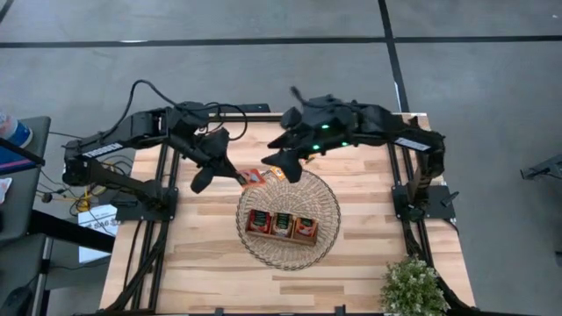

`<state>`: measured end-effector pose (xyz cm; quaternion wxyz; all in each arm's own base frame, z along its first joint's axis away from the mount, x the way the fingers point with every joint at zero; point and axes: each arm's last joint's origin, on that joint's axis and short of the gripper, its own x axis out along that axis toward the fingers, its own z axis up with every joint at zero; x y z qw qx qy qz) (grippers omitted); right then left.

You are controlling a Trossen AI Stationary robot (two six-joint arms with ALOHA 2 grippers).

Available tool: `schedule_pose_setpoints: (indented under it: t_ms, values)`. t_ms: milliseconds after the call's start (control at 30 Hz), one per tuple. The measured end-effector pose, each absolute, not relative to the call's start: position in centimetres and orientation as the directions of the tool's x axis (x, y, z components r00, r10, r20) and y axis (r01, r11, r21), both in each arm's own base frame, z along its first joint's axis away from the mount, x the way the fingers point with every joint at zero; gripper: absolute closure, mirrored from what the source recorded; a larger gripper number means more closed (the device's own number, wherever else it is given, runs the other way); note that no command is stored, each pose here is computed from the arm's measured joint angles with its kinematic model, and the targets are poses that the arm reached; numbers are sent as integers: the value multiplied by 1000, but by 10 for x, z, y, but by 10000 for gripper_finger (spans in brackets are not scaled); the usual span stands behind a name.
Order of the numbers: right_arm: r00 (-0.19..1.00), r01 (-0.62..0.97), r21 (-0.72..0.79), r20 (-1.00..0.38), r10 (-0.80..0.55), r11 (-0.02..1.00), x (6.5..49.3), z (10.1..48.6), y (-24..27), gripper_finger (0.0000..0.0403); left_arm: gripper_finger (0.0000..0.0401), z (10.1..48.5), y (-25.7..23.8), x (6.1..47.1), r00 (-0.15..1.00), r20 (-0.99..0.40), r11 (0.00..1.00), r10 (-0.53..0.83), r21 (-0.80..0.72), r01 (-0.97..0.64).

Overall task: Pick & Place Tea
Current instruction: Put the orange tea bag into the right section of the wooden organizer

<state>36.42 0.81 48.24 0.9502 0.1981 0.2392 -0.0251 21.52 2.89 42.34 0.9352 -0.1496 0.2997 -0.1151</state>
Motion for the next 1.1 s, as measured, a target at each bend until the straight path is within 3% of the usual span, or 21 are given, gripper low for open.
schedule_pose_setpoints:
  t_ms: [500,1100]
  values:
    - [832,124,393,-541,120,911,404,444,-5,154,401,422,31,215,804,-553,959,-218,-274,71]
    - [838,111,415,-527,139,903,406,444,-5,235,401,424,33,217,821,-544,975,-173,-213,65]
